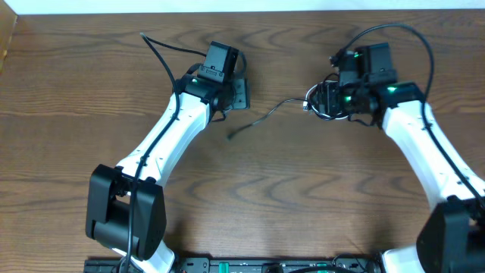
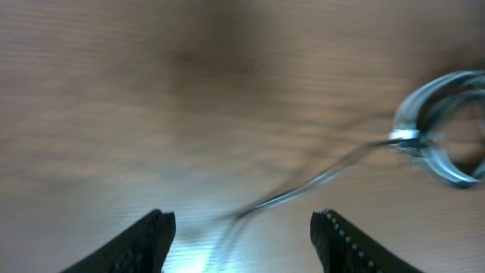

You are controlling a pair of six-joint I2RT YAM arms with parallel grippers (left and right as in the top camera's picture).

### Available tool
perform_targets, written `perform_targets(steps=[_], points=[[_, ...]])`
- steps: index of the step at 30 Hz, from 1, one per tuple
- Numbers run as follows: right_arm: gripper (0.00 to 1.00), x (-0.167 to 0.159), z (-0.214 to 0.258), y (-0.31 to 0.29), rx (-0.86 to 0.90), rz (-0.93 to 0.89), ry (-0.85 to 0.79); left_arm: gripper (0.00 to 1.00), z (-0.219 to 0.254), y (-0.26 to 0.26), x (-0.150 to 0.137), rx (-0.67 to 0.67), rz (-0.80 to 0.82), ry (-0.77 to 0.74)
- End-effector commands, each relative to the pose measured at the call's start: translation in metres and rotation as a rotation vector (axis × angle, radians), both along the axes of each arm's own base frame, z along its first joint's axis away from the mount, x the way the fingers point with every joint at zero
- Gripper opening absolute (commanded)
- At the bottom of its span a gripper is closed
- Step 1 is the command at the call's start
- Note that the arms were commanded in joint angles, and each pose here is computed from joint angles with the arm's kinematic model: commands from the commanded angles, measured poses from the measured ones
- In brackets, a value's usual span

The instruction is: Untangle cables

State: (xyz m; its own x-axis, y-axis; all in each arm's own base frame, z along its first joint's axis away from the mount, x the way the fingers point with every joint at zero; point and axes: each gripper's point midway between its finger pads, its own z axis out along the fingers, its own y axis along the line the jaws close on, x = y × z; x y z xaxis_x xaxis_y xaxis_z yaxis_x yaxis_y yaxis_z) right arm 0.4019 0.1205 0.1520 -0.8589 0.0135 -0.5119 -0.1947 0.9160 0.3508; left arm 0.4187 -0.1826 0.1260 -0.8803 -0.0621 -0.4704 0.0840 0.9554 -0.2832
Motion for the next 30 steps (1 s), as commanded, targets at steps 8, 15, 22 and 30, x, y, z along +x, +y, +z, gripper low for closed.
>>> perform_targets(steps=[8,15,22,30], points=[[0.60,0.016,0.034,-0.118,0.133,-0.427,0.000,0.48,-0.020,-0.129,0.003,-0.337,-0.018,0.025],[0.60,0.010,0.029,-0.121,0.121,-0.439,0.027,0.44,-0.073,-0.168,-0.007,-0.288,0.156,0.023],[0.59,0.007,0.025,-0.120,0.115,-0.433,0.045,0.44,-0.099,-0.189,0.006,-0.344,0.221,-0.036],[0.59,0.005,0.023,-0.120,0.115,-0.433,0.052,0.45,-0.096,-0.202,0.021,-0.377,0.154,-0.141]])
